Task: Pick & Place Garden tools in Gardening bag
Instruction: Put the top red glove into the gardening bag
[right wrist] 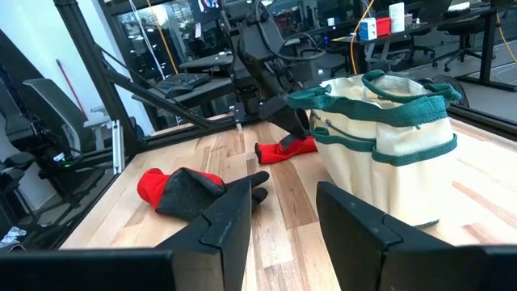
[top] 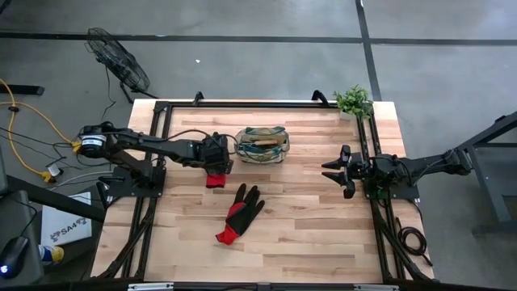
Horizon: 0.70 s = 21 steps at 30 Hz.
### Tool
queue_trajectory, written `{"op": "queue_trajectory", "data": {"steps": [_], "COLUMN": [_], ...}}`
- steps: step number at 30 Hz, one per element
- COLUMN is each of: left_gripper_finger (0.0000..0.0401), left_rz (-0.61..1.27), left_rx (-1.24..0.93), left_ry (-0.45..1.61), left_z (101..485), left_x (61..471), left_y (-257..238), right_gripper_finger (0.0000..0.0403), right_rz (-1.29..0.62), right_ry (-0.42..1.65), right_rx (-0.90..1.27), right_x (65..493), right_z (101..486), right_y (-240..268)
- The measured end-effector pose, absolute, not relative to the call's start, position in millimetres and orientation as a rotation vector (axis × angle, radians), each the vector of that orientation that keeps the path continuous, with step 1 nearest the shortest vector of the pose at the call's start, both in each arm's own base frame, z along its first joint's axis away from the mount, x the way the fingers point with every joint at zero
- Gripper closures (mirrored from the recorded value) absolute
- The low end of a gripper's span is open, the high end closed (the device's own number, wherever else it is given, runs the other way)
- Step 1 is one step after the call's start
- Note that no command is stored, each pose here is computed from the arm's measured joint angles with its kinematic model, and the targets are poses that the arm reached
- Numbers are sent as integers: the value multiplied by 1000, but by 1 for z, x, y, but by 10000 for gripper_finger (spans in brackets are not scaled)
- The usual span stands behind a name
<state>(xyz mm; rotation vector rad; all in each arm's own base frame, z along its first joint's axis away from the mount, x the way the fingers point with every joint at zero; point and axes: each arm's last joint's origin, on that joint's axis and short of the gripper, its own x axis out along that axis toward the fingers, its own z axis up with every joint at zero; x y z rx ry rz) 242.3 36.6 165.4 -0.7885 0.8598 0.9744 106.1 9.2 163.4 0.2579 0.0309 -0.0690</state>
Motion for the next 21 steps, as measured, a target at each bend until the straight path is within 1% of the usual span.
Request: {"op": "queue_trajectory", "data": {"steps": [16,21], "left_gripper_finger": [86,86], "left_rz": [1011,1018], "left_rx": [-800,-807], "left_ry": [956,963], "left_z": [150,134], "left_x": [242,236], "left_y": [39,40], "right_gripper_finger": [268,268], "right_rz": [-71,-70], "right_ry": [45,43], "right_rx": [256,256], "right_x": [107,107], "right_z": [162,162], "right_y": [9,9]}}
